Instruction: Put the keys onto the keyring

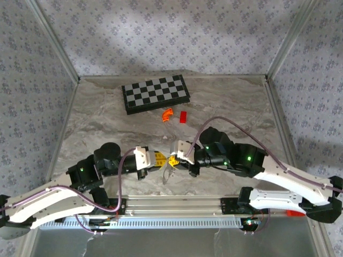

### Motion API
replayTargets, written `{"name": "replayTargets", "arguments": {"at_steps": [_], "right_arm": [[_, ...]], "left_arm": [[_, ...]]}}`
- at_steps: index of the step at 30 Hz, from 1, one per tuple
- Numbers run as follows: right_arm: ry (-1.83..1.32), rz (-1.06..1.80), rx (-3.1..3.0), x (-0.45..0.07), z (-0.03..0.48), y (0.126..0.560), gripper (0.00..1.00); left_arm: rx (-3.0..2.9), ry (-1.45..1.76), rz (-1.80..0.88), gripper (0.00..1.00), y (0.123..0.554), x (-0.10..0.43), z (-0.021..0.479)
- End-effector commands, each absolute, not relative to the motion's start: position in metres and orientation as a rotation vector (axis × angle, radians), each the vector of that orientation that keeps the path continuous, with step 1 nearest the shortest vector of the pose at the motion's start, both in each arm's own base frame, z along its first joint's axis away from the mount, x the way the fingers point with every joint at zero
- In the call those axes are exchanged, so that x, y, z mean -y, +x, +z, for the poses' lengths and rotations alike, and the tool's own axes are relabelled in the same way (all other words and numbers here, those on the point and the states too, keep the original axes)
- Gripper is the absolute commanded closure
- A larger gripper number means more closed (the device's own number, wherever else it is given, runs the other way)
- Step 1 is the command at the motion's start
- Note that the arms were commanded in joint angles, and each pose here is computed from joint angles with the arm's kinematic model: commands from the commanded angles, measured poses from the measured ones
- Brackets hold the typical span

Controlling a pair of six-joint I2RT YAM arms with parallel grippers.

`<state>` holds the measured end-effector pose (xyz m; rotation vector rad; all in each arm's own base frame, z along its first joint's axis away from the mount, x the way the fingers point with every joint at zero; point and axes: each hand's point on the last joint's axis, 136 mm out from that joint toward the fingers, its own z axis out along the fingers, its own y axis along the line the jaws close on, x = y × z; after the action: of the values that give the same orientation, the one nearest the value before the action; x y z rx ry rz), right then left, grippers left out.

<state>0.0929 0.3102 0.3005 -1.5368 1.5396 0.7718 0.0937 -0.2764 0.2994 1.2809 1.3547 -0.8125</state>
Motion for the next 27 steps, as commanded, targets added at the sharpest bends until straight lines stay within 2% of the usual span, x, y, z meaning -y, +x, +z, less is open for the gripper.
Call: {"name": "replayTargets", "arguments": {"at_steps": [1,8,10,12,17,23,27], "right_arm": [[-1.562,0.738,-1.521,-0.309,0.309,0.092,1.00],[-1.600,0.720,-1.551,-0.310,0.301,0.090,1.00],[-1.606,0.713,-1.558,-0.310,0.299,0.090,1.00],[-1.602,0.715,-1.553,-0.310,0.301,0.090,1.00],[-1.583,0.714,-1.557,-0.308,0.303,0.092,1.00],[-1.546,0.758,-1.561,-0.302,0.303,0.089,0.78],[-1.512,0.789,-1.524,-0.303,0.313,0.089,0.76]], "left_arm": [[-1.340,1.269,-0.779,0.88,0.097,0.274,0.309],[-1.337,1.292,-0.800,0.87,0.095,0.280,0.307],[-1.333,1.295,-0.809,0.91,0.094,0.282,0.307],[-1.325,1.301,-0.824,1.00,0.093,0.284,0.308],[-1.287,1.283,-0.859,1.00,0.088,0.283,0.319],[-1.194,1.247,-0.926,1.00,0.077,0.277,0.339],[-1.149,1.241,-0.964,1.00,0.070,0.276,0.349]]}}
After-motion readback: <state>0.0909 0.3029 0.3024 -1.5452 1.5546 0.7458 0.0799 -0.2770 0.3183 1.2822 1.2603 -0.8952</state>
